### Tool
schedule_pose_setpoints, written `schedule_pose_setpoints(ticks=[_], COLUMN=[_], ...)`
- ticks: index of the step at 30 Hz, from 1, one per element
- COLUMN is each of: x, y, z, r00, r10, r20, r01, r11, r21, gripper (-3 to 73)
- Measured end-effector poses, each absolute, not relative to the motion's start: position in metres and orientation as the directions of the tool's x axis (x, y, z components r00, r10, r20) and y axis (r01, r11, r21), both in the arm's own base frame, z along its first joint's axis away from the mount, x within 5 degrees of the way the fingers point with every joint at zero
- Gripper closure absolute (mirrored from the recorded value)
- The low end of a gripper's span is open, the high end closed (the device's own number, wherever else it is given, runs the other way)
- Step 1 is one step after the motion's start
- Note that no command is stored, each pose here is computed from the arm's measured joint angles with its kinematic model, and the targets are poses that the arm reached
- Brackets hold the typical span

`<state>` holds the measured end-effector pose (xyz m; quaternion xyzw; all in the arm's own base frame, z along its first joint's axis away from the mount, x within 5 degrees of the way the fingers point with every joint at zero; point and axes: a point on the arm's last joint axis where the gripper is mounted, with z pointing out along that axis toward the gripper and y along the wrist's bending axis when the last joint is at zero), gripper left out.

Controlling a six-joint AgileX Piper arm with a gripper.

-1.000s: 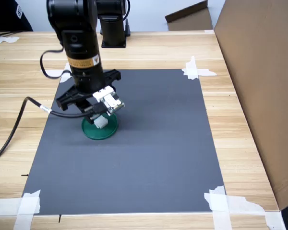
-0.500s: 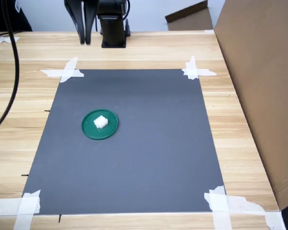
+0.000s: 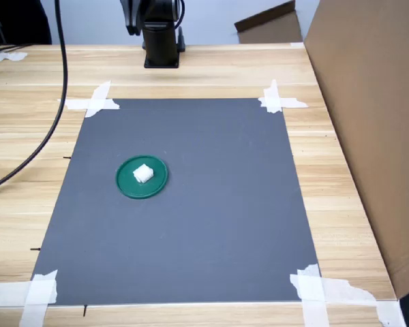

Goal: Grasp a white terminal and put it in the green lid.

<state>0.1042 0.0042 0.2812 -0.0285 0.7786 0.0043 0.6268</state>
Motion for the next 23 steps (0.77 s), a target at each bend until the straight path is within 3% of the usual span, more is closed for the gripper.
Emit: schedule_pose_setpoints(ticks=[5, 12, 17, 23], x=[0.073, 0.057, 0.053, 0.051], y=[0.004, 0.004, 0.002, 0.002], z=[0.260, 0.224, 0.205, 0.191], r00=[-0.140, -0.191, -0.202, -0.248], r10=[-0.041, -0.048, -0.108, -0.122], r20=[-0.989, -0.980, -0.973, -0.961], r01=[-0.049, -0.059, -0.052, -0.056], r11=[0.998, 0.998, 0.994, 0.992], r21=[-0.034, -0.037, -0.100, -0.112], gripper=[72.1, 72.1, 72.1, 72.1])
